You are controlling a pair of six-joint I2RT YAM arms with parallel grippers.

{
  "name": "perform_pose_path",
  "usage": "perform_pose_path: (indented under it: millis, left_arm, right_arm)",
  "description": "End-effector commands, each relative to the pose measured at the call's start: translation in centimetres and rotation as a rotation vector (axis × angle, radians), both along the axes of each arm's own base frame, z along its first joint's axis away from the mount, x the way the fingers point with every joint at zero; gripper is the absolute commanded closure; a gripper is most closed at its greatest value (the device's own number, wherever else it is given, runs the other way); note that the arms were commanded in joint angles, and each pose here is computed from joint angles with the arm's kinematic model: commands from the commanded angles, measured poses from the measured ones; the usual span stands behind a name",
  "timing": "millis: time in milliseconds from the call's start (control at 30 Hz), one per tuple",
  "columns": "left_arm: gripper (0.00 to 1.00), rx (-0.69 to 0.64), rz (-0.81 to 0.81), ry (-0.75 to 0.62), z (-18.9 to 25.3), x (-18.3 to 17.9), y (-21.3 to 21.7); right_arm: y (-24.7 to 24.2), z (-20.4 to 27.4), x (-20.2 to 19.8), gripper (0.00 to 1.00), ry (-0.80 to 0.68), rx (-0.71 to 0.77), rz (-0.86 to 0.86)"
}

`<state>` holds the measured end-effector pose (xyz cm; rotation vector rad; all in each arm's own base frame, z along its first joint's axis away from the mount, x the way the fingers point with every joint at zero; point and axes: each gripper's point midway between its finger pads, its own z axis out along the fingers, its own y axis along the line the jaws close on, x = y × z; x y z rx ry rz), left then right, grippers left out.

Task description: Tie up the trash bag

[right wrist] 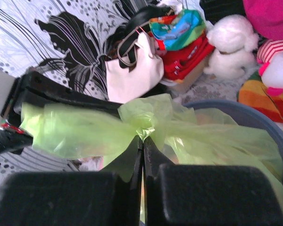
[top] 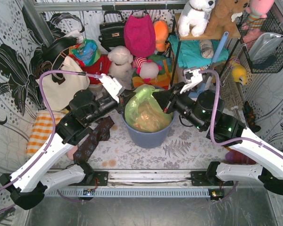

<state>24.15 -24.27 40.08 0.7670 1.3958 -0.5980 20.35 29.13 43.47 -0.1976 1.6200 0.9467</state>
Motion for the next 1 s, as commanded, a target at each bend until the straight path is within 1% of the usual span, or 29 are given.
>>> perform_pose_path:
  millis: [0, 133, 267, 300, 333, 400, 433, 467, 567, 667, 800, 867, 933, 967]
  left_arm:
    - [1.00, -0.034, -0.021, -0.015, 1.5, -0.5, 0.0]
    - [1.00, -0.030, -0.021, -0.005, 1.2, -0.4, -0.1]
    - [1.00, -0.033, -0.022, -0.002, 1.3, -0.3, -0.2]
    - [0.96, -0.035, -0.014, 0.001, 1.5, -0.2, -0.1]
    - [0.82, -0.039, -0.008, 0.003, 1.8, -0.2, 0.0]
    - [0.61, -0.060, -0.012, -0.015, 3.6, -0.8, 0.3]
    - [0.46, -0.070, -0.029, -0.029, 4.7, -1.3, 0.4]
    - [0.37, -0.089, -0.049, -0.052, 6.2, -2.1, 0.7]
    - [0.36, -0.130, -0.117, -0.129, 10.0, -4.6, 1.3]
    - [0.33, -0.110, -0.219, -0.178, 11.2, -6.5, 0.8]
    - [0.28, 0.023, -0.361, -0.213, 9.7, -8.2, -0.3]
    - [0.24, 0.091, -0.440, -0.249, 8.6, -9.4, -0.5]
    - [0.22, 0.147, -0.490, -0.279, 7.6, -10.3, -0.4]
    - [0.22, 0.170, -0.490, -0.299, 7.1, -10.4, -0.6]
  right_arm:
    - [-1.9, -2.4, -0.7, 1.00, 0.043, -0.155, -0.008]
    - [-2.5, -3.5, -0.8, 1.00, 0.062, -0.247, -0.008]
    - [-2.1, -4.2, -1.0, 1.00, 0.075, -0.275, 0.015]
    - [-2.1, -4.1, -1.0, 1.00, 0.074, -0.269, 0.016]
    - [-2.0, -4.0, -1.0, 1.00, 0.069, -0.258, 0.013]
    - [-1.6, -3.7, -1.0, 1.00, 0.054, -0.229, 0.025]
    - [-1.4, -3.4, -0.9, 1.00, 0.046, -0.213, 0.025]
    - [-1.3, -3.3, -0.8, 1.00, 0.042, -0.203, 0.023]
    - [-0.9, -2.6, -0.4, 1.00, 0.018, -0.177, 0.011]
    - [-0.6, -1.4, 0.2, 1.00, -0.010, -0.149, -0.008]
    - [-1.0, -0.5, 1.1, 1.00, -0.027, -0.148, -0.063]
    - [-1.3, 0.1, 1.4, 1.00, -0.039, -0.143, -0.084]
    - [-1.4, 0.5, 1.4, 1.00, -0.046, -0.137, -0.090]
    - [-1.5, 0.7, 1.4, 1.00, -0.047, -0.134, -0.092]
